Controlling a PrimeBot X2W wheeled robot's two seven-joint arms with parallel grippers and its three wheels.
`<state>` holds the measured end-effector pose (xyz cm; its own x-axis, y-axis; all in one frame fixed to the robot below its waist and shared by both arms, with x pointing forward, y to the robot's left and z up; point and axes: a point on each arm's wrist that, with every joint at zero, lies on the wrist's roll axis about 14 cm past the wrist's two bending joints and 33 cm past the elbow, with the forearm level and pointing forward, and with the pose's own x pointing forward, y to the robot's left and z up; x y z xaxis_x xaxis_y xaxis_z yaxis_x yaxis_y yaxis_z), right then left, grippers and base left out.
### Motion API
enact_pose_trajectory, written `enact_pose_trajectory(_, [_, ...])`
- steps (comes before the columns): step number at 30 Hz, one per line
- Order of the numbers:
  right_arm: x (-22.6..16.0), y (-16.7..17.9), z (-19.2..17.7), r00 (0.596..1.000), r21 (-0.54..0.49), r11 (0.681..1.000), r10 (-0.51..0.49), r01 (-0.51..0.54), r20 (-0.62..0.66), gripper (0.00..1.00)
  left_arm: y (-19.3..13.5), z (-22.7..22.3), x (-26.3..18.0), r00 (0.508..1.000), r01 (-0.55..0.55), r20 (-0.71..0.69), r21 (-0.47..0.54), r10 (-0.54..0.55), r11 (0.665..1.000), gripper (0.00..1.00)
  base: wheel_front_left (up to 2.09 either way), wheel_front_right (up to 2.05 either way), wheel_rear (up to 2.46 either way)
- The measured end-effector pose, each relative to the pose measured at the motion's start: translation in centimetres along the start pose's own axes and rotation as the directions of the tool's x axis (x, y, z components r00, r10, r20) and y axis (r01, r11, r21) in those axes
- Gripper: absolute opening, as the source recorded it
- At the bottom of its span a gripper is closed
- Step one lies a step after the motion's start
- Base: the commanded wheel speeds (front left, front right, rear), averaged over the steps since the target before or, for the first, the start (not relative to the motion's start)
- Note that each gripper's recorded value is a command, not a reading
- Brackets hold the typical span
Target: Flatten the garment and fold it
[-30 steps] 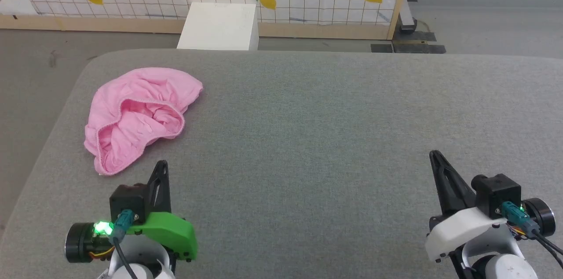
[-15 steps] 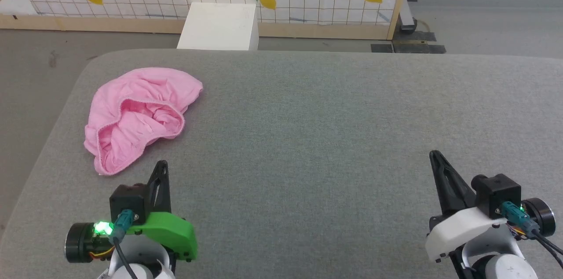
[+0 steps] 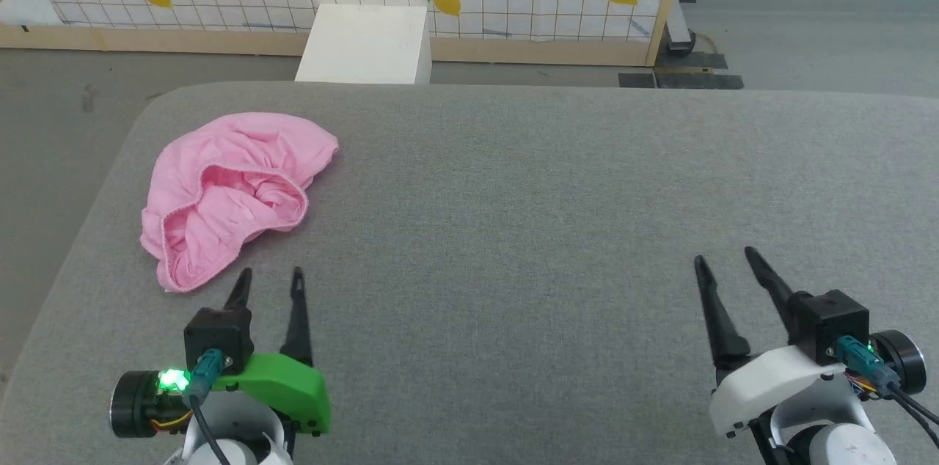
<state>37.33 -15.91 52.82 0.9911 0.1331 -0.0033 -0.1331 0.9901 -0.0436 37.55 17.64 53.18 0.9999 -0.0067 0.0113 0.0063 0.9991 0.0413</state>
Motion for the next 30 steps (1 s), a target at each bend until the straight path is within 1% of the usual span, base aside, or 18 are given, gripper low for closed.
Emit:
enact_pose_trajectory(18, [0.0, -0.3, -0.2, 1.0, 0.037, 0.999, -0.008, 0.007, 0.015, 1.0, -0.3, -0.1, -0.2, 1.0, 0.006, 0.015, -0.033, -0.006, 0.999, 1.0, 0.0, 0.0, 0.0])
enact_pose_trajectory(30, [0.9, 1.4, -0.4, 0.999, 0.069, 0.997, 0.042, -0.044, 0.027, 1.0, 1.9, 0.2, -1.3, 0.997, -0.066, 0.039, -0.067, 0.068, 0.996, 1.0, 0.0, 0.0, 0.0])
